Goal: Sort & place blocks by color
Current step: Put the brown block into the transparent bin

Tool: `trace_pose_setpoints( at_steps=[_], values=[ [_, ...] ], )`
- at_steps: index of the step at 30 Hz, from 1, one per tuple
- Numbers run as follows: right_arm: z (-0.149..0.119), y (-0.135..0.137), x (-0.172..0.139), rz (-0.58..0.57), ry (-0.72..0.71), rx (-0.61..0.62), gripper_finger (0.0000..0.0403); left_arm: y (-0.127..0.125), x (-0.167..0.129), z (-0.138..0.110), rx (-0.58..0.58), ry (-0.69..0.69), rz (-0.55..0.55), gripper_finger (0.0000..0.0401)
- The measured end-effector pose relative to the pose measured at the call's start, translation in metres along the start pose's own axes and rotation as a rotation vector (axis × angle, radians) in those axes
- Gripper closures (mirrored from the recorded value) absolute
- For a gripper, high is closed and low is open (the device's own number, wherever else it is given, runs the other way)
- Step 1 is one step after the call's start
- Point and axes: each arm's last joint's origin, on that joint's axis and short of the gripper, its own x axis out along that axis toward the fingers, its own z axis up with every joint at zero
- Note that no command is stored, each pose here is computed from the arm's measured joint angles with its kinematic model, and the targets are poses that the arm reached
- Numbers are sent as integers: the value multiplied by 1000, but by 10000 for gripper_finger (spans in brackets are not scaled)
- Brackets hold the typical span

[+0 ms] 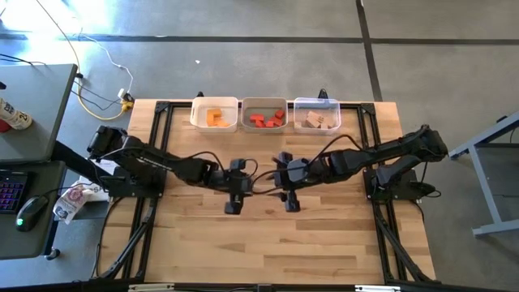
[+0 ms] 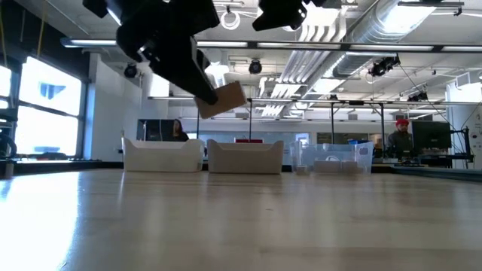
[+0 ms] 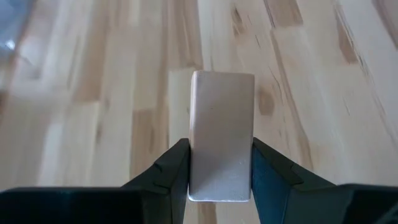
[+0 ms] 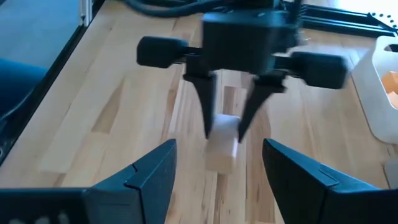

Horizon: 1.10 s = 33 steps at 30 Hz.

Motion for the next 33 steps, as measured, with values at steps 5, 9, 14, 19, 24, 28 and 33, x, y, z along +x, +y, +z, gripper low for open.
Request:
trace_pose_setpoints(
  at_steps=[5,9,14,19,24,28,33],
  values=[
    [0,1,0,3,2,-21,178,6,1,9,-15,-89,14,287],
    [-1,1,0,3,5,-21,178,8,0,15,-28,-149,21,286],
    [-1,1,0,-9,9,-22,178,9,-1,22,-44,-223,46,286],
    [-4,0,0,-48,42,-26,178,9,-3,28,-54,-293,53,286],
    [-8,-1,0,-73,80,-29,178,11,-4,33,-39,-337,102,286],
    [-9,-2,0,-112,94,-27,178,11,-6,36,-38,-369,102,286],
    [-9,-2,-1,-118,98,-25,183,11,-7,38,-17,-392,96,286]
  ],
)
